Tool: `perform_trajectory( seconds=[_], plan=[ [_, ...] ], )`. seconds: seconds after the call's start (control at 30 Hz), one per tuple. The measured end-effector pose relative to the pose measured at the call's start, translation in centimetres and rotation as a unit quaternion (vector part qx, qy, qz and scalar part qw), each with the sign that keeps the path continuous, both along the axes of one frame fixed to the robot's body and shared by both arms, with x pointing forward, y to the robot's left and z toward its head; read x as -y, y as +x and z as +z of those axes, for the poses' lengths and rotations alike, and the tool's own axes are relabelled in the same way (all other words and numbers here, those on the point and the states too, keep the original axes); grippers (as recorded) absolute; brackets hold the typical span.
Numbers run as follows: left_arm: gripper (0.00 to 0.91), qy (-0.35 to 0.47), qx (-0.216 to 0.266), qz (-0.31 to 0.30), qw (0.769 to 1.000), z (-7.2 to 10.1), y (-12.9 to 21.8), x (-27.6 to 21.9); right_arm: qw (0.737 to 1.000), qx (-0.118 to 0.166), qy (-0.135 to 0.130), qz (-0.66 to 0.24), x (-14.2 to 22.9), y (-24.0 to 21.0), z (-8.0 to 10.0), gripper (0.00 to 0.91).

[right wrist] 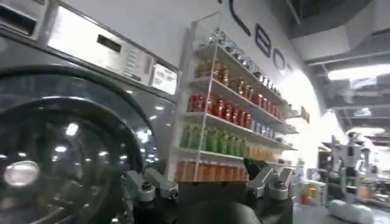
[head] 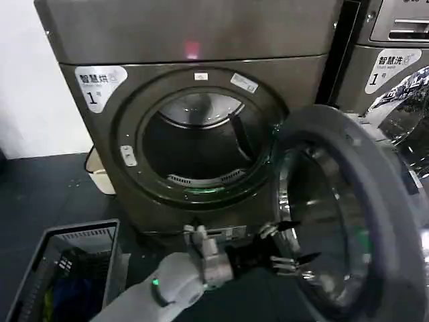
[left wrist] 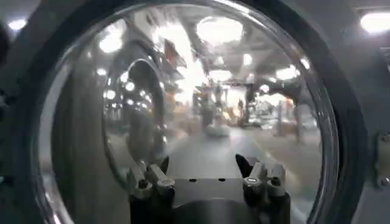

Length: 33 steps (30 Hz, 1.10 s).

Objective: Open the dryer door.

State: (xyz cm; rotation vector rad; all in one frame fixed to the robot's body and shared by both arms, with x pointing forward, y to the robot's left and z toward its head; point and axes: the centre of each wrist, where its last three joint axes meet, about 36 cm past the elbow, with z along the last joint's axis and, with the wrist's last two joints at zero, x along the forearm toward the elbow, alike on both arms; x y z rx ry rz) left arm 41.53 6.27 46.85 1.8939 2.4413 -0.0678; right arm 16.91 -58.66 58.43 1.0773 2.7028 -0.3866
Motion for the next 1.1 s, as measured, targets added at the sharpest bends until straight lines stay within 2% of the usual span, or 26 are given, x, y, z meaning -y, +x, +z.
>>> perform_trajectory(
  seconds=[0.23, 0.47, 1.1],
  plan=[
    [0.907, 0.004, 0.012, -0.001, 1.0, -0.5, 1.9, 3.6, 1.0, -0.001, -0.002, -0.01, 0.2, -0.7, 0.2, 0.907],
    [0.907, 0.007, 0.014, -0.009, 1.0, 0.2, 3.1, 6.5, 1.0, -0.002, -0.001, -0.017, 0.5, -1.3, 0.1, 0.907],
    [0.907, -0.002, 0.046, 0.044, 0.998, 0.7, 5.7, 11.3, 1.0, -0.008, -0.002, -0.018, 0.6, -1.4, -0.3, 0.907]
  ],
)
